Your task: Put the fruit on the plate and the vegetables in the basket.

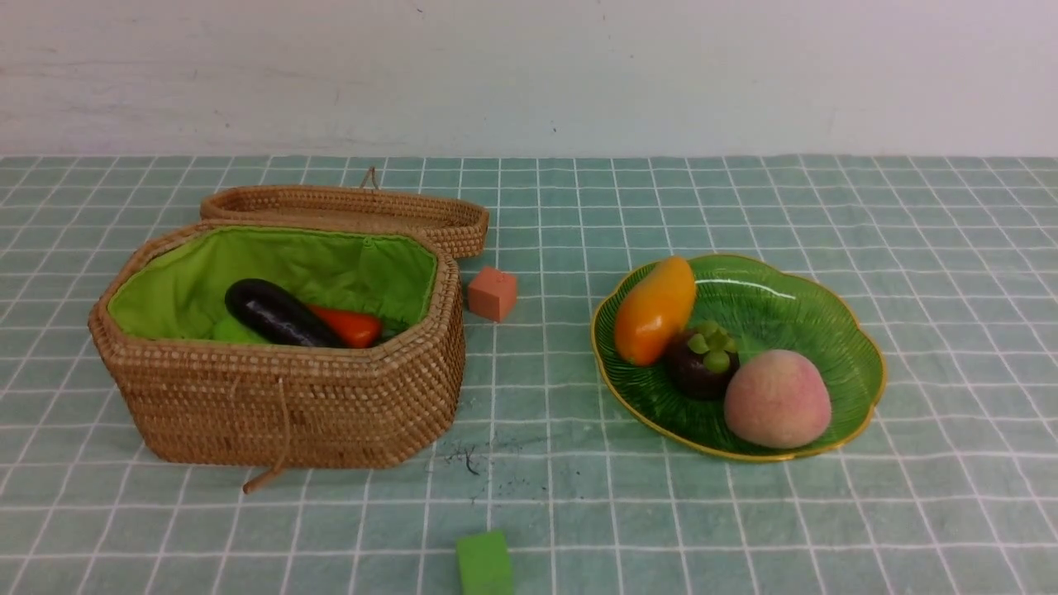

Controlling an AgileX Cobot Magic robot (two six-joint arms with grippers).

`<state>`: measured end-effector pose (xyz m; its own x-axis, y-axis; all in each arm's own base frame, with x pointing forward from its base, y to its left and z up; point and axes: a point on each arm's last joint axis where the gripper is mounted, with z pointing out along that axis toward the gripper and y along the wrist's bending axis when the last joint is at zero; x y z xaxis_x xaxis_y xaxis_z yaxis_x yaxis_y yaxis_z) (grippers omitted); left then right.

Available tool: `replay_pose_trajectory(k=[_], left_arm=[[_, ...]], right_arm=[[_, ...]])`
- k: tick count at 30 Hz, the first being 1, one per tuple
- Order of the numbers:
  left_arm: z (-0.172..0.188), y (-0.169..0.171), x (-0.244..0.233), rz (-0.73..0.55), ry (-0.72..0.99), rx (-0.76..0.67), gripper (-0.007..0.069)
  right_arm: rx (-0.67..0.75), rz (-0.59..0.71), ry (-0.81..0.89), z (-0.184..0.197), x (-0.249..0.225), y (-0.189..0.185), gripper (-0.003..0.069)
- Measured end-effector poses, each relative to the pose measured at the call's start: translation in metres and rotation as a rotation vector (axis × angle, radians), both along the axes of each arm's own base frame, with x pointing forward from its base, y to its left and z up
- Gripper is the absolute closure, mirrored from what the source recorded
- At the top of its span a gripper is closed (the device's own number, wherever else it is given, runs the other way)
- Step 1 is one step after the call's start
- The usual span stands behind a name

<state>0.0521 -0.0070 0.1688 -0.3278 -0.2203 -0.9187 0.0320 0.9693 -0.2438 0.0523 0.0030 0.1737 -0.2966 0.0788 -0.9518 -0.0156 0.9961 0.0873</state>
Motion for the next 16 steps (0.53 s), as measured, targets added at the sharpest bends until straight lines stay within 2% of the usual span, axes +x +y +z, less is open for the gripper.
replay_pose_trajectory(k=[16], left_arm=[[0.0,0.0,0.0,0.0,0.0,-0.001,0.0638]], right_arm=[[0.0,0.0,0.0,0.0,0.0,0.0,0.0589]])
